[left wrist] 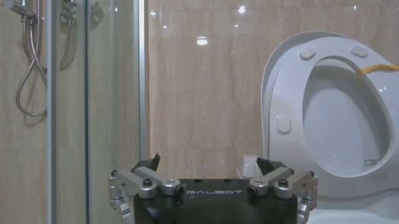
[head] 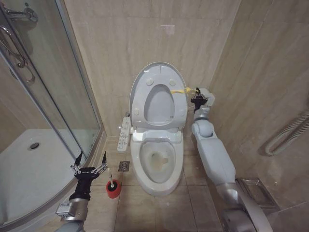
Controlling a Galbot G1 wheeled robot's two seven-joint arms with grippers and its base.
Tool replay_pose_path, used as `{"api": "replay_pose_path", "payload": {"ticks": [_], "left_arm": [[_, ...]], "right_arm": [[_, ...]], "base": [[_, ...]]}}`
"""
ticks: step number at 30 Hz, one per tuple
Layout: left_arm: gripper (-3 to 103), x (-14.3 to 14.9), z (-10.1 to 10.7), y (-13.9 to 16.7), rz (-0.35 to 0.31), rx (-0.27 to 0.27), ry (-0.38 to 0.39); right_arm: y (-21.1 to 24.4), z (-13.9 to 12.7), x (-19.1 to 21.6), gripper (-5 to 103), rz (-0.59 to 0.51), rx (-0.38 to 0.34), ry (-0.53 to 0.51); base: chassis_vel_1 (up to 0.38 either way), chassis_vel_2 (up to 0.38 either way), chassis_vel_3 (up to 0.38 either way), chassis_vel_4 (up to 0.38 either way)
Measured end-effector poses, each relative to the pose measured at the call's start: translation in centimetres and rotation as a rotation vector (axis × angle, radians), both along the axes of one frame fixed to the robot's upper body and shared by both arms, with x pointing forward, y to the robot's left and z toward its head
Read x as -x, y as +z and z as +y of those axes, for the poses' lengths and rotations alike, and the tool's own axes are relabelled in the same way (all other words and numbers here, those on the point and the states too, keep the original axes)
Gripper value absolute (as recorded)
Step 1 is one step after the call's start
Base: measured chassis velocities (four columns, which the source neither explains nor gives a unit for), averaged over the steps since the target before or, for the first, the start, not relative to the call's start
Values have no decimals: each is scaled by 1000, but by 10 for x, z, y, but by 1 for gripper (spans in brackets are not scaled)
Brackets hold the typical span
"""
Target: Open the toilet lid, clean the toilet bowl with a toilet brush, close the toilet lid, and flush.
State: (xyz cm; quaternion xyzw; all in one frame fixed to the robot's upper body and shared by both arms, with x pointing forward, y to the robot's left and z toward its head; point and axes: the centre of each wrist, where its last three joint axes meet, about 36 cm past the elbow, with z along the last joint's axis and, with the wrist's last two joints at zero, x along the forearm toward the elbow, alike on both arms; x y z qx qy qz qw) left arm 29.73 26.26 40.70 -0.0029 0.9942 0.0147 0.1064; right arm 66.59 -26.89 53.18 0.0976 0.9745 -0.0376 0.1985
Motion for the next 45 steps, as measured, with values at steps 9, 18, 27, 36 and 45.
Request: {"api": "replay_pose_path", "payload": {"ticks": [9,18,27,36,45], "left_arm": [[100,0,0,0,0,0,0],[100,0,0,0,0,0,0],[100,0,0,0,0,0,0],[100,0,0,0,0,0,0],[100,0,0,0,0,0,0]], "right_arm": [[28,20,-25,1,-15,17,21],[29,14,-21,1,-20,41,22],[22,0,1,1,-25,61,22],[16,3,31,11,-8,50,49],[16,-3,58,38,-14,43,54]], "base": [[0,0,0,0],[0,0,0,0],[0,0,0,0],[0,0,0,0],[0,0,0,0]]}}
